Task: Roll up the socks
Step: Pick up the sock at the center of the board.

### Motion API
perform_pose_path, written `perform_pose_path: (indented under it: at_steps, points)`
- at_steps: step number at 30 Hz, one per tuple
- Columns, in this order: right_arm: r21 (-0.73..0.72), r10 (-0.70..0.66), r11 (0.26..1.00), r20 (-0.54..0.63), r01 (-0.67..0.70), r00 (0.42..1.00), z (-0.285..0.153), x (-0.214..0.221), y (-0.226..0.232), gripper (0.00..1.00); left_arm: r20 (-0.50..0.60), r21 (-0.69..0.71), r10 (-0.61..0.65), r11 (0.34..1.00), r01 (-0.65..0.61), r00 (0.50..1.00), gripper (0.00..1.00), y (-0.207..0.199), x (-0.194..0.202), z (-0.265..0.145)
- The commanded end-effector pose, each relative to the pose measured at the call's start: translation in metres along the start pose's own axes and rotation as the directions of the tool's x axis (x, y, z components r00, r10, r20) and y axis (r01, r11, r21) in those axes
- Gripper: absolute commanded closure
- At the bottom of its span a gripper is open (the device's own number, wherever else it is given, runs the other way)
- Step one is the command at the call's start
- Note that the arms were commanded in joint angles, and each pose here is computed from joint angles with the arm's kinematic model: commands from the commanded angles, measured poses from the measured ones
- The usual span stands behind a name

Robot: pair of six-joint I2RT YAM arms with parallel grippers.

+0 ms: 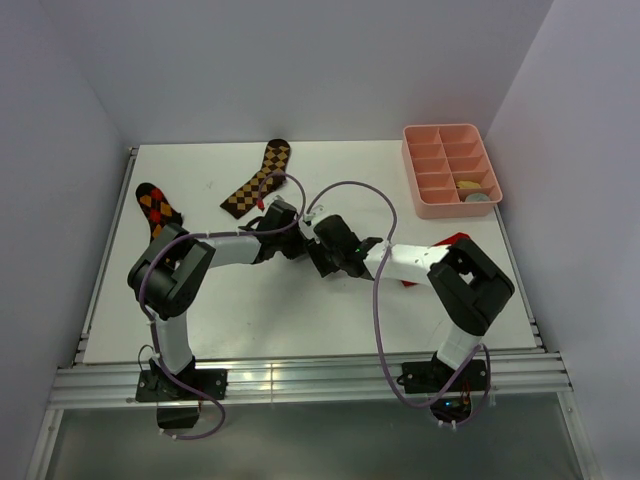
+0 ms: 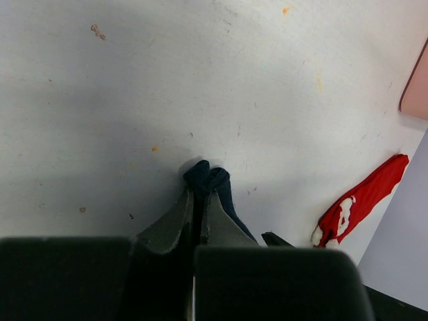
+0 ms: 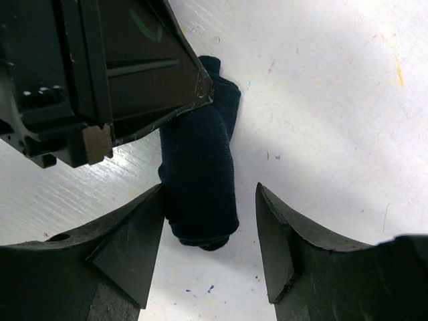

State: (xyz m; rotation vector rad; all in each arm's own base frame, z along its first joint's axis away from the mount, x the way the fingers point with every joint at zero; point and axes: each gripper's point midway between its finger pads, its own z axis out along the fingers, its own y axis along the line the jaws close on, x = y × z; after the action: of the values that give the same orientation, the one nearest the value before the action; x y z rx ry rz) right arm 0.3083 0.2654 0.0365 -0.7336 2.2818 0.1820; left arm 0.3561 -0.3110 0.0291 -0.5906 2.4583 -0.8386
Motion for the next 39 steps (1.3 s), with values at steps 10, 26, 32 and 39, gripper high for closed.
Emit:
perform_pose_path:
  at_steps: [10, 26, 32, 39]
  points:
    - [-0.063, -0.086, 0.993, 0.129, 0.095, 0.988, -0.001, -0.035, 0.023, 0.37, -0.012, -0.020, 0.042, 0.999, -0.042, 0.999, 1.00, -0.001, 0.003, -0.002]
    - [-0.064, -0.132, 0.989, 0.015, 0.133, 0.991, 0.024, -0.005, 0.036, 0.39, -0.025, -0.014, 0.029, 0.999, -0.030, 0.999, 1.00, -0.002, 0.006, -0.002]
    - [-0.005, -0.132, 0.991, -0.035, 0.131, 0.991, 0.031, 0.006, 0.026, 0.63, -0.025, 0.003, 0.029, 1.000, -0.028, 0.999, 1.00, -0.006, 0.006, -0.005]
    - [0.014, -0.075, 0.997, -0.052, 0.076, 0.996, 0.027, 0.010, 0.021, 1.00, 0.023, 0.018, 0.011, 1.000, -0.011, 1.000, 0.83, -0.012, -0.003, -0.022]
